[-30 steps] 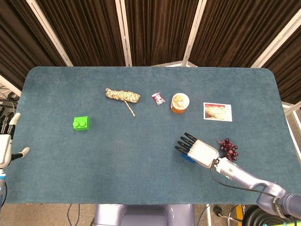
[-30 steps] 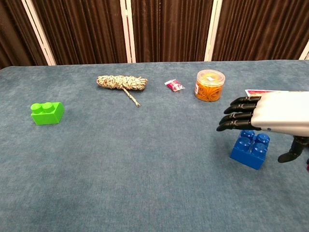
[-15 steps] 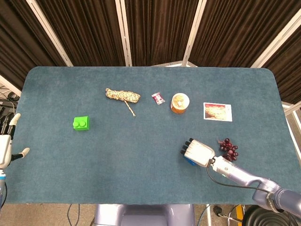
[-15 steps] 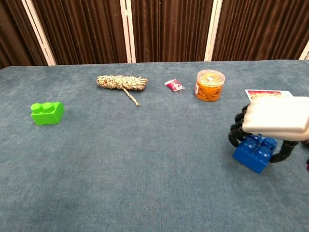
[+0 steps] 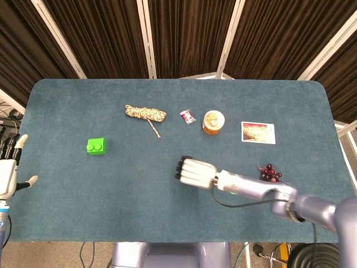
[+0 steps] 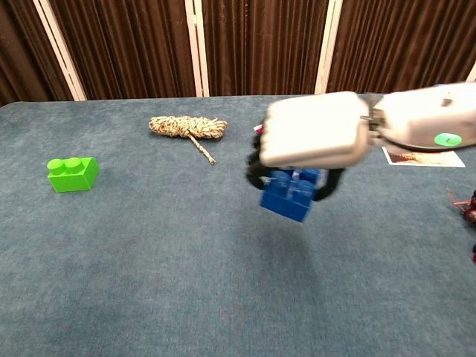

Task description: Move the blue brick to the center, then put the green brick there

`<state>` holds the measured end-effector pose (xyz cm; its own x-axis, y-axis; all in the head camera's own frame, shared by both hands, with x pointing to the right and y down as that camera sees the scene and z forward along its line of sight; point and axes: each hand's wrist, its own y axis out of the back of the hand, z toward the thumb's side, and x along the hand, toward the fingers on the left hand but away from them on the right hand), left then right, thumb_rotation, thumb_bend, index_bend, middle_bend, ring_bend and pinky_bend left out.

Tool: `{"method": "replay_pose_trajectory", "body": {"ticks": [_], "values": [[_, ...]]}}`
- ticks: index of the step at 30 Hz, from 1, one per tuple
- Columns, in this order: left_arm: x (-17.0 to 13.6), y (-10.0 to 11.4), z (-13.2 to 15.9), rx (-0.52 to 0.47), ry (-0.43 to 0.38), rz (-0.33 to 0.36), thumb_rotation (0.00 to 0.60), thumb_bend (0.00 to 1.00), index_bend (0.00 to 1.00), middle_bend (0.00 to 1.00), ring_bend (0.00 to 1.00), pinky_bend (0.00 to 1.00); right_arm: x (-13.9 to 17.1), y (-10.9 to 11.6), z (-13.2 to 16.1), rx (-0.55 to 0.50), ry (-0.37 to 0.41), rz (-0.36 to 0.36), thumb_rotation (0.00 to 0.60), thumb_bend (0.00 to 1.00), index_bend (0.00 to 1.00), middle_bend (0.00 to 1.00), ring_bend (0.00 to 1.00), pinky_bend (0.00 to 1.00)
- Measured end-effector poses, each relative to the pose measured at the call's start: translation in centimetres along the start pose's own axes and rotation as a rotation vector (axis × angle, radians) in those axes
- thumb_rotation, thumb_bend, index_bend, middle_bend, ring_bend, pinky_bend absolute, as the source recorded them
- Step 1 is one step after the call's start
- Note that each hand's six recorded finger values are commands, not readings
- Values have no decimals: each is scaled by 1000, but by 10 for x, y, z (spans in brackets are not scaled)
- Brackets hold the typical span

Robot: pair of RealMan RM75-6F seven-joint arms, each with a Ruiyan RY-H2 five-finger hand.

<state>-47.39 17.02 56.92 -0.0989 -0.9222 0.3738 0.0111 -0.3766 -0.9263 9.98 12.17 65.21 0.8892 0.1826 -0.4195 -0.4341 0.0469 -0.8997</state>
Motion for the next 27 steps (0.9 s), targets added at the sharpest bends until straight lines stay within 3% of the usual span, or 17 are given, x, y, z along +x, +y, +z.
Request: {"method": "replay_pose_trajectory", "body": {"ticks": [7, 17, 19, 22, 23, 27], "values": [[5, -7, -10, -1, 41, -35, 600, 0, 0, 0, 0, 0, -78, 24, 12, 34, 60, 4, 600, 498, 476, 585, 408, 466], [11, -9, -28, -3, 86, -54, 600, 0, 0, 0, 0, 0, -132, 23, 17, 14, 31, 35, 600, 494, 476, 584, 408, 465], [11, -10, -29, -3, 88, -55, 600, 0, 0, 0, 0, 0, -136, 23, 17, 8, 26, 35, 600, 425, 397, 502, 366, 450], [11, -10, -29, -2, 89, -57, 600, 0, 0, 0, 0, 0, -140, 21, 16, 12, 21, 39, 600, 85, 75, 125, 139, 306], [12, -10, -29, -1, 90, -57, 600, 0, 0, 0, 0, 0, -141, 20, 15, 17, 19, 43, 600, 13, 23, 40, 67, 243], [12, -12, -29, 1, 91, -63, 600, 0, 0, 0, 0, 0, -142, 18, 10, 4, 1, 63, 600, 0, 0, 0, 0, 145]]}}
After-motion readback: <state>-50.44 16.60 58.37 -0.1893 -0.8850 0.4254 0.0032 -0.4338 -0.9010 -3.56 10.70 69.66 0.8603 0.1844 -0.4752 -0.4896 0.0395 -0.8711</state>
